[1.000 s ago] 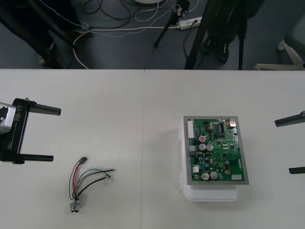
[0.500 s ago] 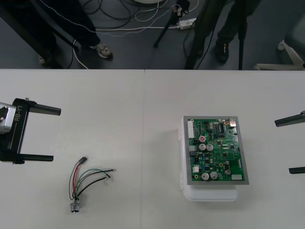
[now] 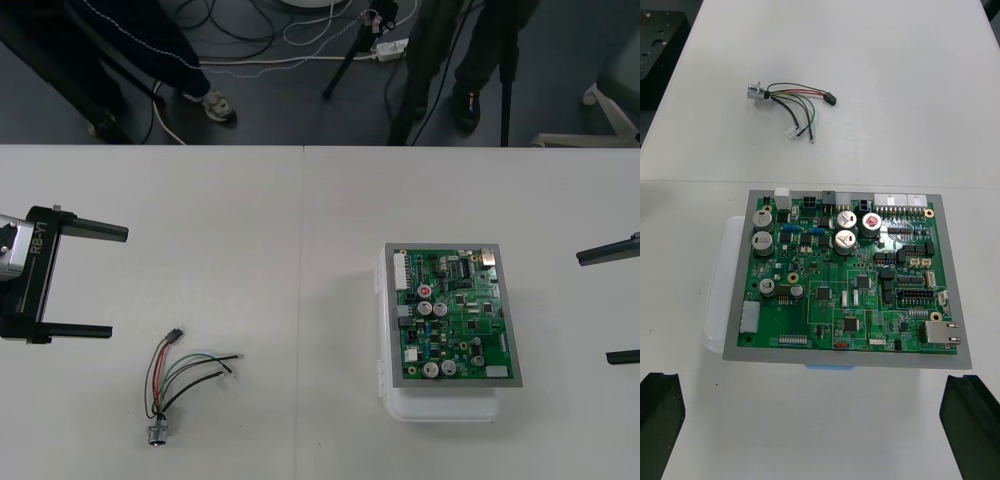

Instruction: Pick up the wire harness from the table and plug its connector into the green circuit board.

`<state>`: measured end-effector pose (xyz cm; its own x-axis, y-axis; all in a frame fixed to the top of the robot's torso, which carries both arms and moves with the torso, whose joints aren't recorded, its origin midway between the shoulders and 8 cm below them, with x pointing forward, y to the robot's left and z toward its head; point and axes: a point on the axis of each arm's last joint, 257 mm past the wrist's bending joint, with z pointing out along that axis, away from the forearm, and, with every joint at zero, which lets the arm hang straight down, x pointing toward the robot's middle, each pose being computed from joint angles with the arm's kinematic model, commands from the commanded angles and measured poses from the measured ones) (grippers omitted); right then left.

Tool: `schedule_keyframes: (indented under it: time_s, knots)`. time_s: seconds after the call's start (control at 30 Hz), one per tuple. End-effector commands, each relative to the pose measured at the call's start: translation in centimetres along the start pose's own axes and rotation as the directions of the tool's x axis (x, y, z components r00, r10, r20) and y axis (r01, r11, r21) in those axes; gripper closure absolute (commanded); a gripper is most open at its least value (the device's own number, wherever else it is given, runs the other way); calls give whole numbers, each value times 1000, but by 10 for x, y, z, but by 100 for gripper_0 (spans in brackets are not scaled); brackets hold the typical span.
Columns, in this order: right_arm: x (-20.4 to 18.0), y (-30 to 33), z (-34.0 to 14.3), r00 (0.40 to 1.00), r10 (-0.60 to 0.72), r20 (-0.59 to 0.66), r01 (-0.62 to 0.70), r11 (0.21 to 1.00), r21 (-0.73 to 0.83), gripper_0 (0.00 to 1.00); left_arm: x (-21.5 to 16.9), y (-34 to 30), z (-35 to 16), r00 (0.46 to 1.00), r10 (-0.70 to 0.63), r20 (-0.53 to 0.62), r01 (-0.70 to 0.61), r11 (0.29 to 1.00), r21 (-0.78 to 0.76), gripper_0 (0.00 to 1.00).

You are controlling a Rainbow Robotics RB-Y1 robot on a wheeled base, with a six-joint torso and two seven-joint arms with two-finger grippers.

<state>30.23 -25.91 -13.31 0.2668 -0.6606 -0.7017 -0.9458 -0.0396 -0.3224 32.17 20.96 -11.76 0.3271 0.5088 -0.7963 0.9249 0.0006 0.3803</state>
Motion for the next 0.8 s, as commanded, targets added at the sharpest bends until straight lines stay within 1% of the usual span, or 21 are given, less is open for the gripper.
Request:
schedule_keyframes:
  time_s: [0.03,0.8]
  knots:
    - [-5,0,-6,999,-34,7,34,999,17,0,-13,0,-8,999,18,-31,-17,999,48,0]
    - [-5,0,-6,999,-34,7,34,999,17,0,-13,0,-8,999,18,-31,-17,999,48,0]
